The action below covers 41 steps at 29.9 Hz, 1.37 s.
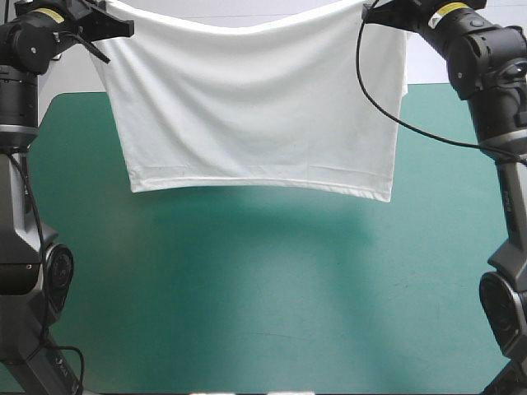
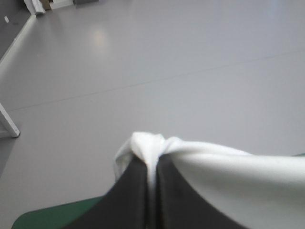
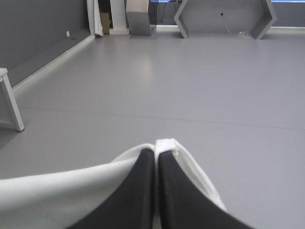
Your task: Fold the cloth
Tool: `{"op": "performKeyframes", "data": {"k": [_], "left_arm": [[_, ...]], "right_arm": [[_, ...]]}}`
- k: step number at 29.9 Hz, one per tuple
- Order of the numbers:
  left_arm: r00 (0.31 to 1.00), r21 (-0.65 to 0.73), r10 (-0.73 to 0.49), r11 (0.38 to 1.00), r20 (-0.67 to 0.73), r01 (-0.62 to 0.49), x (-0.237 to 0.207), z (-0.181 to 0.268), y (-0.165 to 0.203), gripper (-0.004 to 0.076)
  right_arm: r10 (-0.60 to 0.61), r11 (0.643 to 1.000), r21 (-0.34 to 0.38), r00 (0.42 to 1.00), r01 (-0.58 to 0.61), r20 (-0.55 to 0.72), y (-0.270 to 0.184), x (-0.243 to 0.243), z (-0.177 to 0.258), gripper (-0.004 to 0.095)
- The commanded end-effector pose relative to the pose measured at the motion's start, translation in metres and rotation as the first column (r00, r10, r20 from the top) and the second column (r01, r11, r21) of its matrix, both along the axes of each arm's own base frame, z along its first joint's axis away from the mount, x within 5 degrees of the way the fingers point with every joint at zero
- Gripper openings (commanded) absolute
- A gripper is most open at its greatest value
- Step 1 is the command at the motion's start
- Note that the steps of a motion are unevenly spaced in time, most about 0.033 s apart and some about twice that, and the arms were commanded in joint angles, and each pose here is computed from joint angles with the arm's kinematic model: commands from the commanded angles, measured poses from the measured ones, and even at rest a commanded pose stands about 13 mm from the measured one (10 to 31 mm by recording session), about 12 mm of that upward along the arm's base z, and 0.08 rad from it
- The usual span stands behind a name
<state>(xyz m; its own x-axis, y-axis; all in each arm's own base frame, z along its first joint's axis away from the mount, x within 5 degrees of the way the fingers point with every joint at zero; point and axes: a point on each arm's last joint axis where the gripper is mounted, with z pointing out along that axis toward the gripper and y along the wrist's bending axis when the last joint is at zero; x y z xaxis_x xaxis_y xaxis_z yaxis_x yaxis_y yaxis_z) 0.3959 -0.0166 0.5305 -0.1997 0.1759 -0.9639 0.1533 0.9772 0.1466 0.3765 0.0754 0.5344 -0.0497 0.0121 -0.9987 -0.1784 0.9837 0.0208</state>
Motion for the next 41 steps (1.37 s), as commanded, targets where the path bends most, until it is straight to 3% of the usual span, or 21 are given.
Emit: {"op": "performKeyframes", "data": {"k": [1,5,8,12,15,19,21,24,29,34,41], "left_arm": [[0.963,-0.036,0.011,0.999,0.268,-0.002,-0.021,0.042,0.001,-0.0008],[0.937,0.016,0.023,0.999,0.35,-0.031,-0.022,0.05,0.003,-0.0008],[0.943,0.022,0.044,0.998,0.33,-0.055,-0.02,0.047,0.012,-0.0008],[0.98,0.016,0.051,0.998,0.192,-0.055,-0.005,0.024,0.022,-0.0008],[0.999,0.026,0.039,0.999,0.023,-0.04,0.017,-0.009,0.023,-0.0008],[0.955,0.029,0.002,1.0,-0.296,0.007,0.045,-0.072,0.02,-0.0008],[0.901,0.032,-0.007,0.999,-0.434,0.023,0.053,-0.1,0.02,-0.0008],[0.823,0.048,-0.001,0.998,-0.567,0.035,0.057,-0.124,0.022,-0.0008],[0.792,0.063,0.033,0.998,-0.61,0.007,0.045,-0.125,0.025,-0.0008],[0.724,0.041,0.038,0.999,-0.689,-0.013,0.005,-0.129,0.024,-0.0008],[0.568,0.03,0.038,0.999,-0.822,-0.024,-0.077,-0.175,0.02,-0.0008]], "right_arm": [[-0.001,0.999,0.046,0.965,-0.011,0.263,-0.002,-0.013,0.035,-0.0019],[-0.016,0.999,0.049,0.949,0.0,0.314,-0.007,-0.012,0.039,-0.0019],[-0.03,0.999,0.043,0.964,0.019,0.266,-0.013,-0.01,0.035,-0.0019],[-0.06,0.998,0.004,0.997,0.06,0.054,-0.022,0.005,0.005,-0.0019],[-0.089,0.996,-0.046,0.979,0.081,-0.186,-0.026,0.025,-0.038,-0.0019],[-0.111,0.993,-0.091,0.853,0.075,-0.509,-0.026,0.051,-0.118,-0.0019],[-0.112,0.993,-0.1,0.789,0.065,-0.603,-0.025,0.054,-0.153,-0.0019],[-0.099,0.994,-0.09,0.759,0.054,-0.643,-0.024,0.042,-0.175,-0.0019],[-0.103,0.994,-0.1,0.712,0.046,-0.695,-0.029,0.003,-0.192,-0.0019],[-0.096,0.995,-0.095,0.664,0.039,-0.741,-0.033,-0.036,-0.195,-0.0019],[-0.005,0.995,-0.047,0.437,-0.085,-0.9,-0.028,-0.085,-0.213,-0.0019]]}}
